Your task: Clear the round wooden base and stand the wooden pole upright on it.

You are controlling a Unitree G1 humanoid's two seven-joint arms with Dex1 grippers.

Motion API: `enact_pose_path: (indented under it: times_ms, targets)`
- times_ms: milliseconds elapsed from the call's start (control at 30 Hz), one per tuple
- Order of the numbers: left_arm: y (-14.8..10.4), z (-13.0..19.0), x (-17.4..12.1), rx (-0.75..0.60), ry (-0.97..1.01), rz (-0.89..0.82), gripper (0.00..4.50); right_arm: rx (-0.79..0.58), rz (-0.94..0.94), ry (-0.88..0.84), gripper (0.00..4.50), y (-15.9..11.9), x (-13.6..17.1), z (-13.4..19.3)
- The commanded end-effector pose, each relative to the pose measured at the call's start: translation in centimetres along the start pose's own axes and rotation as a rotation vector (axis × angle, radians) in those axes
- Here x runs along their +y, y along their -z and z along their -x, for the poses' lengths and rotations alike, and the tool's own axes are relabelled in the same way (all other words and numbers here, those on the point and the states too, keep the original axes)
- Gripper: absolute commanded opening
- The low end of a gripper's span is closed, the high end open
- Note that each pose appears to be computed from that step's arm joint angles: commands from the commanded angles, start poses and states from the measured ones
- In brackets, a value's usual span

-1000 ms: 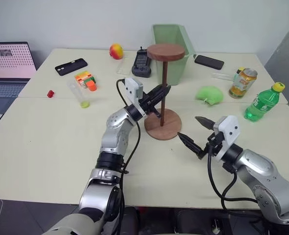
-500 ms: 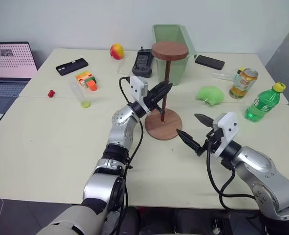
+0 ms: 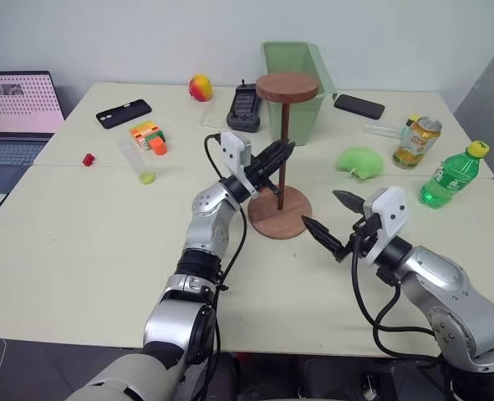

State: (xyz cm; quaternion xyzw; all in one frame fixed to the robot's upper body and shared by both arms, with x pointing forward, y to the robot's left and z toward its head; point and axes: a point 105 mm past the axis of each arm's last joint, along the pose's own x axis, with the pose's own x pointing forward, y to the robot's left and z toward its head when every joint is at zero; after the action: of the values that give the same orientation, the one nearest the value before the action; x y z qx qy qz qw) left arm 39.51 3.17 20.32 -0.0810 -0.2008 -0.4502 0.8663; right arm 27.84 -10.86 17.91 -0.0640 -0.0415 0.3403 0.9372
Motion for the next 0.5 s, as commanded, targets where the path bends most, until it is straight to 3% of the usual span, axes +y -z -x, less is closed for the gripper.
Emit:
enact_pose_path:
  times_ms: [33, 500]
  targets:
    - [0.25, -0.02, -0.45, 0.017, 0.022, 0.002, 0.26, -0.03, 0.013, 0.012, 4.5, -0.86, -0.25, 0.15]
    - [1.03, 0.45, -1.16, 0.052, 0.06, -0.023, 0.26, -0.023, 0.014, 0.016, 4.5, -0.76, -0.21, 0.3]
